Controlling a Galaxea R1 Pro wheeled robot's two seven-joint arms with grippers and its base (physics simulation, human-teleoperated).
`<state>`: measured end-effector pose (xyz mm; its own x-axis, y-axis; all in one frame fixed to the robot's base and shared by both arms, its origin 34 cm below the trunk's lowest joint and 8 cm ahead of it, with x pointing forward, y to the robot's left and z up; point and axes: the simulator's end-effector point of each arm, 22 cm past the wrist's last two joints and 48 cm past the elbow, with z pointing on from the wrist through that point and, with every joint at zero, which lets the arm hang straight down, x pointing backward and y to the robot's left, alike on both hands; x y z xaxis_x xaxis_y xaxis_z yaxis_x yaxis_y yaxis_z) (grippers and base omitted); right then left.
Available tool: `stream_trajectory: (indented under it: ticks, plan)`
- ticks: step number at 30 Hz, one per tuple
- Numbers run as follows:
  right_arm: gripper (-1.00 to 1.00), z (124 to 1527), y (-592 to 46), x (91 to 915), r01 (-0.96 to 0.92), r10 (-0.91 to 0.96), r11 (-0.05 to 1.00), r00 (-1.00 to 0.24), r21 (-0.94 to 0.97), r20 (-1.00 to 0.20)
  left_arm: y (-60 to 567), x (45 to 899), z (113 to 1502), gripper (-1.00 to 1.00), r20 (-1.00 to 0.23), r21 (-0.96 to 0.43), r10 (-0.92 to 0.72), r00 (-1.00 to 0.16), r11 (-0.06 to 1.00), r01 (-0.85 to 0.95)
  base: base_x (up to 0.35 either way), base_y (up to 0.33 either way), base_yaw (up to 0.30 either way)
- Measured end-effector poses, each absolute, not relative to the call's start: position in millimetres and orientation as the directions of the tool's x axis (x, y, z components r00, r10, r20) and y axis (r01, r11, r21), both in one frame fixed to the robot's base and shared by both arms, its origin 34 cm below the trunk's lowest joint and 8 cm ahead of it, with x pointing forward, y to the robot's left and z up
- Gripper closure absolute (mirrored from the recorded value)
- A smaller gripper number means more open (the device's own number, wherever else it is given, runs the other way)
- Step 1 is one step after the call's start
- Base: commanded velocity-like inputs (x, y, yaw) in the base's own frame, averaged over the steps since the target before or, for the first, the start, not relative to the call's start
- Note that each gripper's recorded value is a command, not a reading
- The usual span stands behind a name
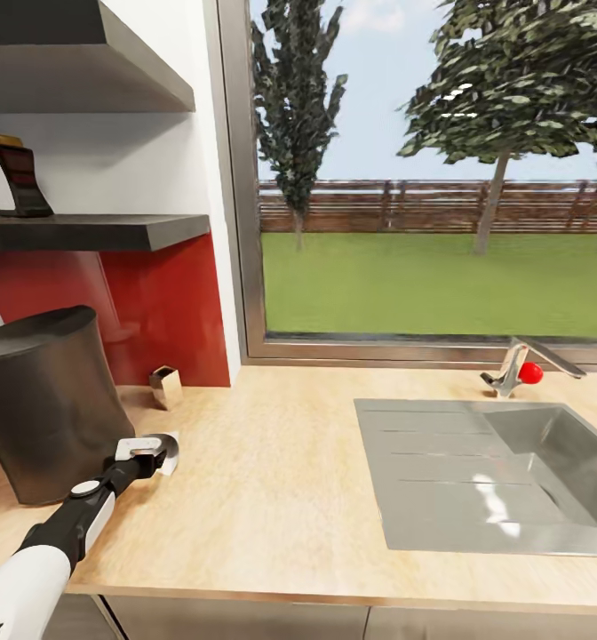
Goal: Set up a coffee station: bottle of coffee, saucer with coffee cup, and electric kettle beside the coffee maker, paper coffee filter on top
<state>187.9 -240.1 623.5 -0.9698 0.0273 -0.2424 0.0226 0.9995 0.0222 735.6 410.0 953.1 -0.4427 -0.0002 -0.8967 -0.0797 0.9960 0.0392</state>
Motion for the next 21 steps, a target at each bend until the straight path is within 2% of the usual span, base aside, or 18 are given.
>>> stream_trajectory:
  ticks: [7,16,21]
  plan:
    - [-1.0,623.5,-240.0,187.8,0.023,0.027,0.999,-0.97,0.022,-0.242,409.9,735.5,953.2,-1.0,-0.897,0.039,0.0,-0.443,0.996,-0.08,0.157,0.0,0.0]
    - [-1.0,623.5,-240.0,187.9,0.023,0.027,0.999,-0.97,0.022,-0.242,409.9,735.4,952.7,-1.0,-0.896,0.039,0.0,-0.444,0.996,-0.08,0.033,0.003,0.0]
    - [-1.0,623.5,-240.0,187.8,0.023,0.027,0.999,-0.97,0.022,-0.243,409.9,735.3,952.7,-1.0,-0.896,0.038,-0.001,-0.443,0.996,-0.08,0.103,0.112,0.0]
